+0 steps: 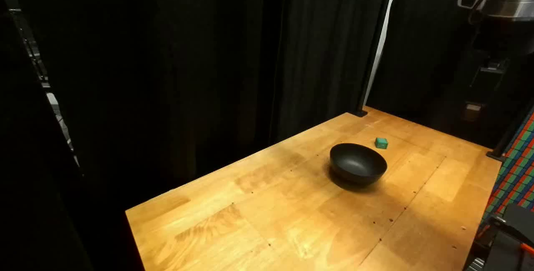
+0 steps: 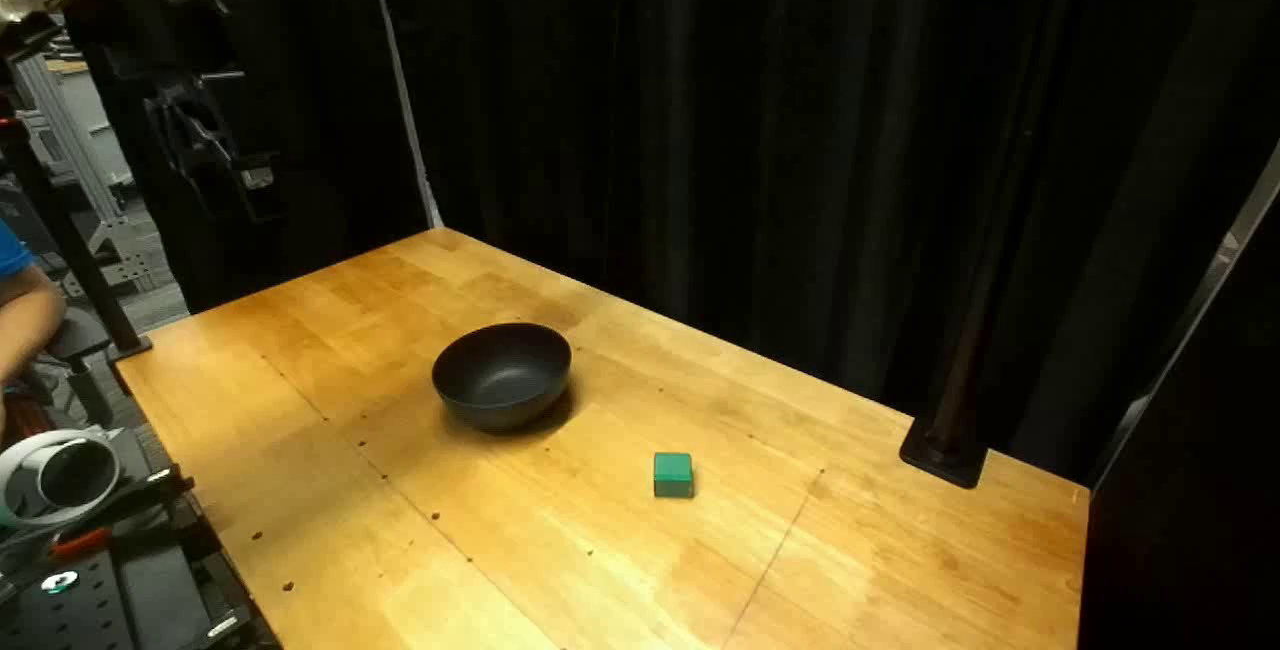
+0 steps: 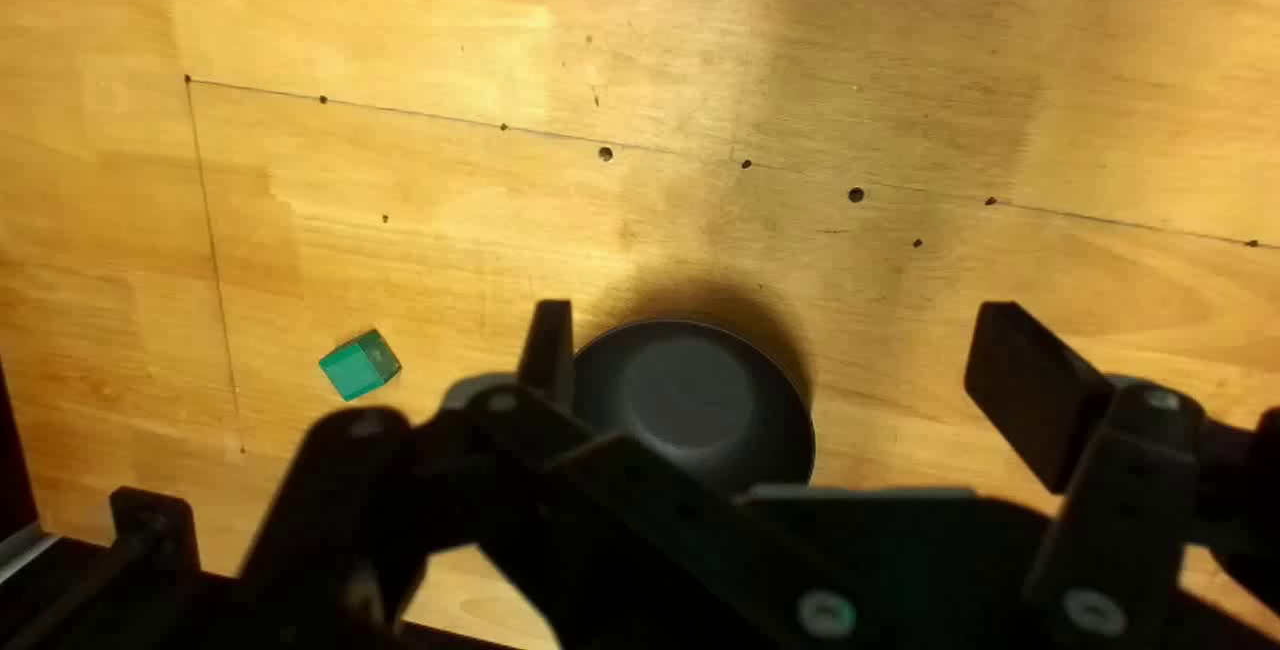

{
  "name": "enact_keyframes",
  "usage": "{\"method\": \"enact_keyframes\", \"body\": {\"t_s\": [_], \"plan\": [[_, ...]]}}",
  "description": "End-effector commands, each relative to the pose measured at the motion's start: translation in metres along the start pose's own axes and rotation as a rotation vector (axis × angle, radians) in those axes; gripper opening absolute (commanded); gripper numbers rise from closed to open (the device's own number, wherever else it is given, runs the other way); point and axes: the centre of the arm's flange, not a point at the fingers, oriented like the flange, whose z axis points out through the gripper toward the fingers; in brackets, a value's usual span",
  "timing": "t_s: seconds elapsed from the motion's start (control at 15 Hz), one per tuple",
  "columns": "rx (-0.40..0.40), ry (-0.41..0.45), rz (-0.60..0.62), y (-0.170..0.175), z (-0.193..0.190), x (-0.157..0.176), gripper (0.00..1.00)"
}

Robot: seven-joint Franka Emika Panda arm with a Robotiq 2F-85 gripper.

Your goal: Put the green block into the bowl.

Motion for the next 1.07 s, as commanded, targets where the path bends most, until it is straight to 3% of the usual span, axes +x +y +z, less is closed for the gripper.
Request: {"method": "enact_keyframes", "body": {"t_s": [0.0, 0.27, 0.47, 0.67, 1.0], "plan": [[0.0, 0.002, 0.0, 0.0, -0.001, 0.0, 1.0], [0.0, 0.007, 0.001, 0.0, -0.003, 0.001, 1.0], [0.002, -0.055, 0.192, 0.017, 0.037, 0.054, 1.0], [0.025, -0.062, 0.362, 0.045, 0.079, 0.09, 1.0], [0.066, -0.069, 0.66, 0.121, 0.155, 0.141, 1.0]]}}
